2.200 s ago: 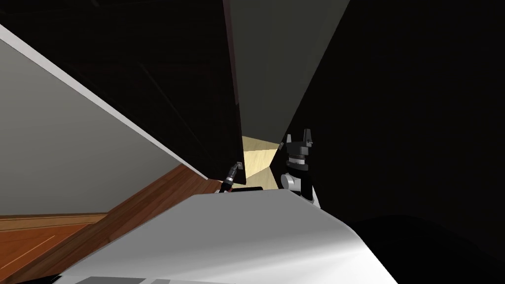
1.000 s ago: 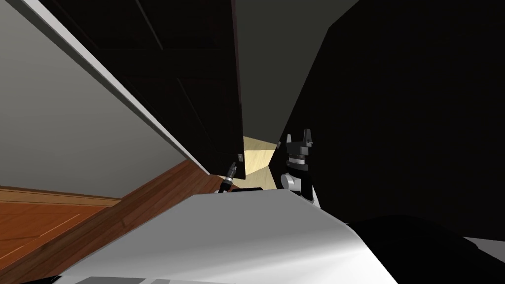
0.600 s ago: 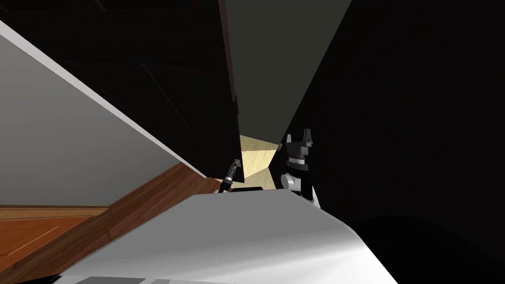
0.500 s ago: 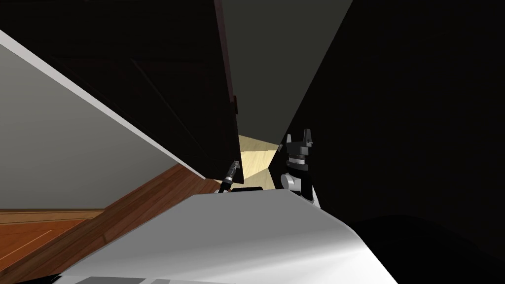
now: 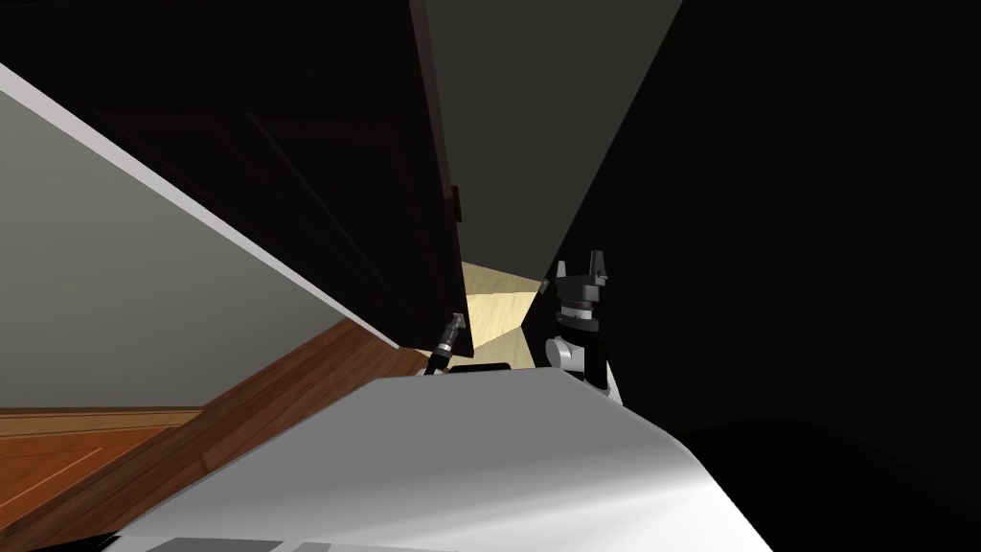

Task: Push the door open

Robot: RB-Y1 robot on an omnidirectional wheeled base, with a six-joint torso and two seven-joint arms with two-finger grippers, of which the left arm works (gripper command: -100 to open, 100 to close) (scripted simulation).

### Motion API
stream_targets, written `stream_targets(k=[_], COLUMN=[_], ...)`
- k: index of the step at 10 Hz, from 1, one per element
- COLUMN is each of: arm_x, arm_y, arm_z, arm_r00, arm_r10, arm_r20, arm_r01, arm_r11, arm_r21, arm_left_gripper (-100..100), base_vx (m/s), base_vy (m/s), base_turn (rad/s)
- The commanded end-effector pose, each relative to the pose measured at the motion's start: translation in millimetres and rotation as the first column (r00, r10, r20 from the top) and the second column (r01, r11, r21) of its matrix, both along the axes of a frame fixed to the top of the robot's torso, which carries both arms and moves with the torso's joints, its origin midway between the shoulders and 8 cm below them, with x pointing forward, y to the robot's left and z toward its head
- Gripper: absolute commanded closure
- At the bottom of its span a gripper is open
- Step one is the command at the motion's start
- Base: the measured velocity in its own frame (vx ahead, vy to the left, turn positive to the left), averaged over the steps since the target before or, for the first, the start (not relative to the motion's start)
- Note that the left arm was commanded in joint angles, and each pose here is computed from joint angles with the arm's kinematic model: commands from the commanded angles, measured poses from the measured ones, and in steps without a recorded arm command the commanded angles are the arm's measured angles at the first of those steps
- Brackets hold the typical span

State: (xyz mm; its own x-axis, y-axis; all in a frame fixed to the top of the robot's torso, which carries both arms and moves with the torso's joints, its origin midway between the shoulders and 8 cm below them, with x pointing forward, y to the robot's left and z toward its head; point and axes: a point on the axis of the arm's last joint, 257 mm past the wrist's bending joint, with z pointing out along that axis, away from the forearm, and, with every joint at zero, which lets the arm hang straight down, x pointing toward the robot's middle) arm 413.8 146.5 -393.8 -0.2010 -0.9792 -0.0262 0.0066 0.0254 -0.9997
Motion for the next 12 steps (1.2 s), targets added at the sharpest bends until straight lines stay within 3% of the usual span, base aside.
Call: stream_targets(k=[1,3,10,11,12], arm_x=[0.5,0.1,4.5,1.0,1.0], arm_y=[0.4,6.0,28.8,24.2,24.2], arm_z=[1.3,-1.3,-1.4,-1.7,-1.7], arm_r00=[1.0000,1.0000,0.9981,0.9987,0.9987], arm_r10=[0.001,0.010,0.061,0.051,0.051], arm_r20=[0.004,-0.001,0.005,0.001,0.001], arm_r01=[-0.001,-0.010,-0.061,-0.051,-0.051], arm_r11=[1.0000,0.9999,0.9975,0.9982,0.9982], arm_r21=[-0.002,0.009,0.037,0.029,0.029], arm_left_gripper=[100,100,100,-100,-100], base_vx=[-0.006,0.065,0.188,-0.045,-0.176], base_vy=[0.001,-0.014,-0.034,-0.040,-0.028], base_turn=[0.003,0.033,0.094,0.100,0.011])
